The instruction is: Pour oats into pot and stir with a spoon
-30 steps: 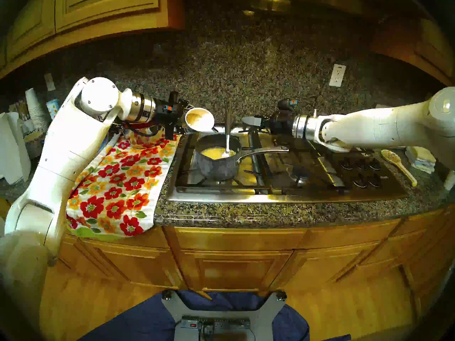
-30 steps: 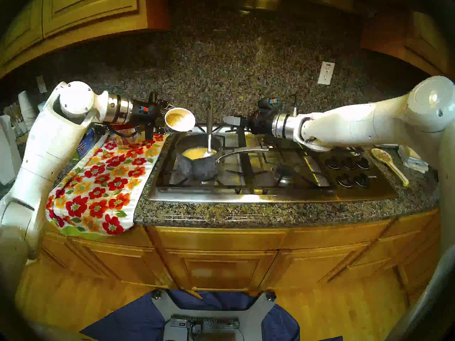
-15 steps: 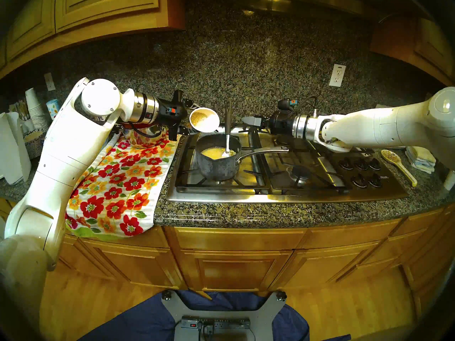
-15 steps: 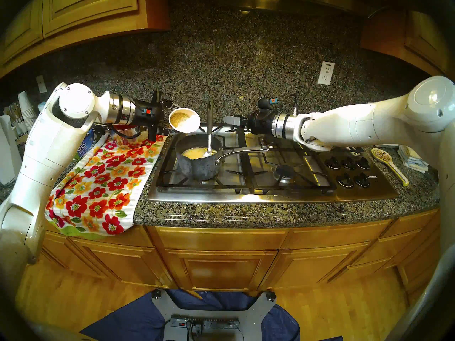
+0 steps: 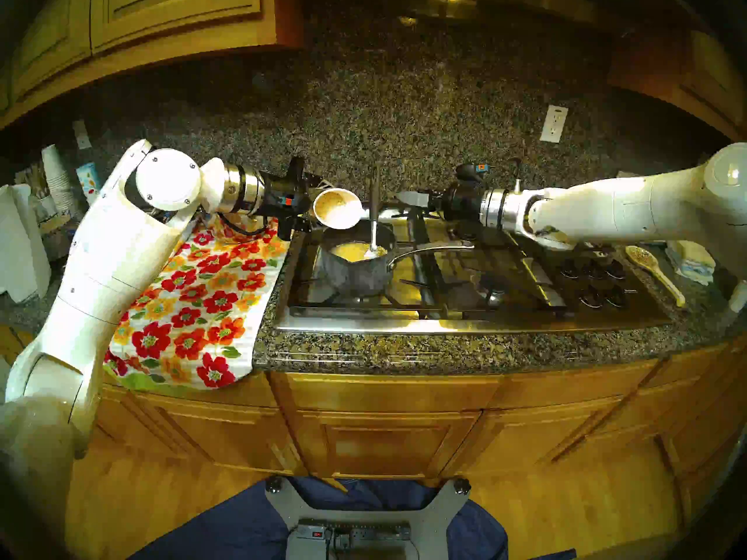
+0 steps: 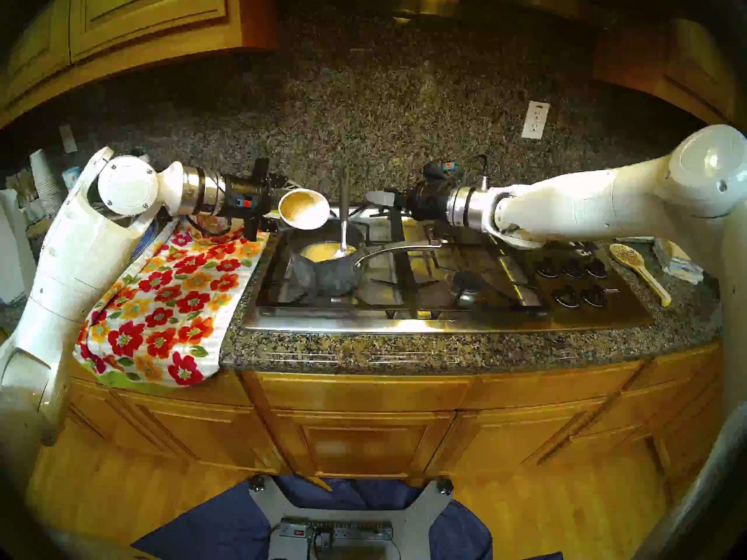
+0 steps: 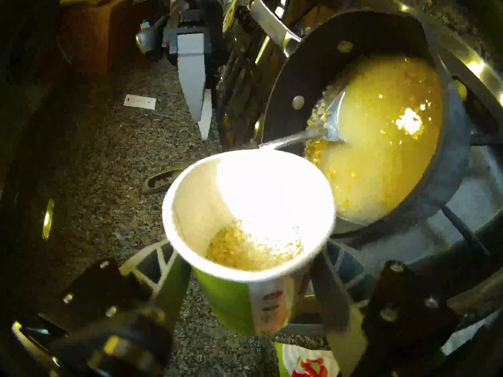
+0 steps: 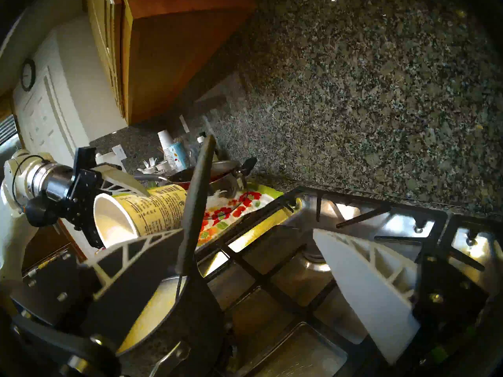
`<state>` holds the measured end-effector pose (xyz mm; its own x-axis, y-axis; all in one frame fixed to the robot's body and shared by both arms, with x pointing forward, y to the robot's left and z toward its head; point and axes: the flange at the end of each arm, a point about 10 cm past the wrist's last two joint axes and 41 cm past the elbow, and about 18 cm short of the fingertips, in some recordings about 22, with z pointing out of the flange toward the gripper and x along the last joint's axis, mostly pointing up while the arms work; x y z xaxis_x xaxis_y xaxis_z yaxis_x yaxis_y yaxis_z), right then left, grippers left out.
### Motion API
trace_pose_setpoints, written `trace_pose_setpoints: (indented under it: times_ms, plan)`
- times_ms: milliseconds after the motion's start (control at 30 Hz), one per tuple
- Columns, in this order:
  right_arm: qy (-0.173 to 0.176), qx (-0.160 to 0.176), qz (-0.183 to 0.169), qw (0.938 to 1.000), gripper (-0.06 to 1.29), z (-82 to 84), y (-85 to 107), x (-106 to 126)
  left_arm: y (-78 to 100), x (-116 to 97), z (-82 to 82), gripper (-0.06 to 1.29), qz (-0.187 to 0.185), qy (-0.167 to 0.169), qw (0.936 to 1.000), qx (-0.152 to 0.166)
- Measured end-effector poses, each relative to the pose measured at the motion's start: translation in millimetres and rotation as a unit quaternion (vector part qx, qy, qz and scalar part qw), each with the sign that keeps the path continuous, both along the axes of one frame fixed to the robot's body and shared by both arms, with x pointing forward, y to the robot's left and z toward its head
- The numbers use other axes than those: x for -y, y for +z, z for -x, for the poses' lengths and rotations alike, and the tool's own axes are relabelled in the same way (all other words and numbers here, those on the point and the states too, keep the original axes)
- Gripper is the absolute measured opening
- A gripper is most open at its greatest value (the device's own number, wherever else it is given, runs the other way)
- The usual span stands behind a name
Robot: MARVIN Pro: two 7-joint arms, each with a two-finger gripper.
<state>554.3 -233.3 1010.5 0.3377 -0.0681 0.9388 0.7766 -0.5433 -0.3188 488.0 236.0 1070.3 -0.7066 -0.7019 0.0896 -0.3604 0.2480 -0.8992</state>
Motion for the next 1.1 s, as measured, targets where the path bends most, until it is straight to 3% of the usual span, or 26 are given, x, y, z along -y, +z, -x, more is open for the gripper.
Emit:
trace_pose_setpoints:
  times_ms: [1100]
  plan:
    - [0.0,0.0,0.0,1.0,1.24,0.0,-0.1,0,-3.8,12,8.5,0.74,-0.051,-0.025,0.9937,0.097]
